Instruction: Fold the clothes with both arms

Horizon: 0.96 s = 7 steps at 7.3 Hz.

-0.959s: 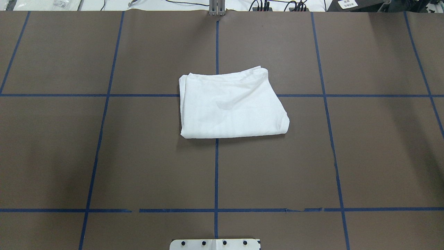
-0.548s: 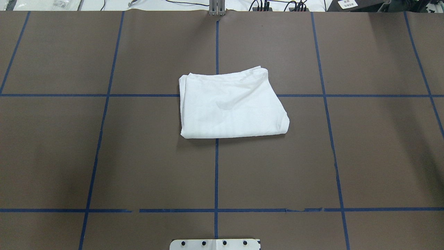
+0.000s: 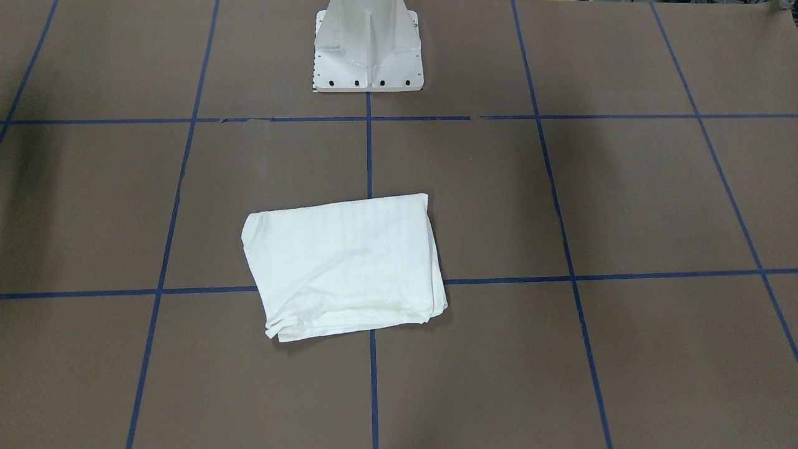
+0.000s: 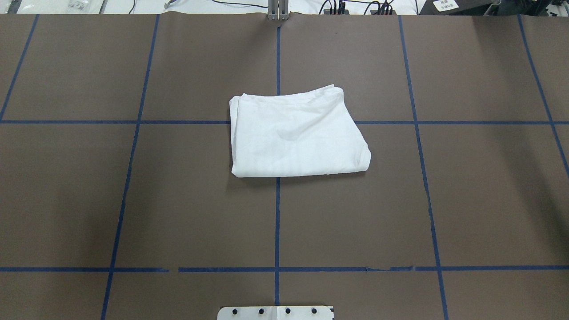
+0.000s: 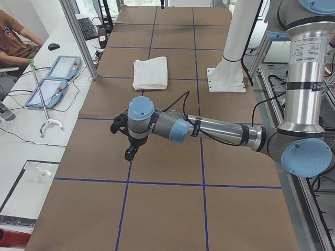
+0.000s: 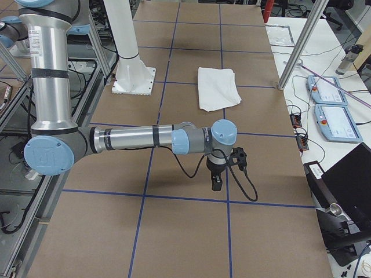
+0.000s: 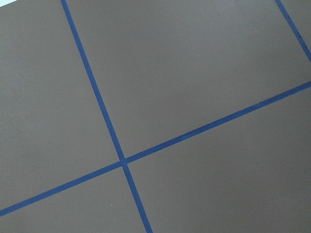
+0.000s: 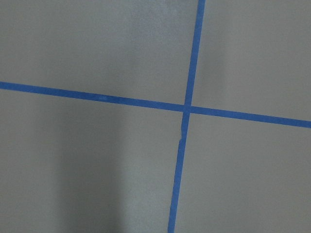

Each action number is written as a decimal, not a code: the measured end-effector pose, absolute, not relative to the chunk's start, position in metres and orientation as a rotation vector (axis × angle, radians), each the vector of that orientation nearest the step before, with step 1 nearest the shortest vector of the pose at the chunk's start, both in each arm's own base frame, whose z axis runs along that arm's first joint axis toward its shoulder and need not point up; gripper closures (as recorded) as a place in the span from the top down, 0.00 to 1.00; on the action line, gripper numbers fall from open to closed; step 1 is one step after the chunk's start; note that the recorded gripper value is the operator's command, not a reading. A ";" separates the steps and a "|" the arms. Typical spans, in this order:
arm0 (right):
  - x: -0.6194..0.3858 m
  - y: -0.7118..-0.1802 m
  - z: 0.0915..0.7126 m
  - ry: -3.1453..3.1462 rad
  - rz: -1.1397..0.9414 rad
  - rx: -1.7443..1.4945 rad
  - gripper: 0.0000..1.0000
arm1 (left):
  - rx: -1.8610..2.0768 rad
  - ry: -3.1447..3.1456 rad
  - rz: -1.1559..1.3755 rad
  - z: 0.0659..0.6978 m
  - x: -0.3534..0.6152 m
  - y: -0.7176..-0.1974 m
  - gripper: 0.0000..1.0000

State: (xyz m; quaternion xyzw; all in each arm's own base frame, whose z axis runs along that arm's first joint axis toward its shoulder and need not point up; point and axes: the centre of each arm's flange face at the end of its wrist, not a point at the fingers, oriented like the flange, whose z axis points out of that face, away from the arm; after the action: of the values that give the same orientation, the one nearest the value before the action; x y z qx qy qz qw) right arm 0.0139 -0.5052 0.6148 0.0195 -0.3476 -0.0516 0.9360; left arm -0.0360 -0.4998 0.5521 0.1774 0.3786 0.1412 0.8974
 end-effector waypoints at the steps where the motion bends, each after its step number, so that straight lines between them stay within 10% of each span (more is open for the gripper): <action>1: 0.013 -0.505 0.616 -0.712 -0.093 0.031 1.00 | 0.372 0.783 0.294 0.552 -0.036 -0.500 1.00; 7: 0.007 -0.502 0.620 -0.779 -0.080 0.005 1.00 | 0.351 0.764 0.280 0.572 -0.036 -0.506 1.00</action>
State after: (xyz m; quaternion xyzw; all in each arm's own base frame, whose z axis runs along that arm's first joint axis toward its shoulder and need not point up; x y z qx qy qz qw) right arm 0.0073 -0.5023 0.6199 0.0027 -0.3799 -0.0389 0.9242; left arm -0.0356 -0.5060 0.5718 0.1700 0.3695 0.1354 0.9035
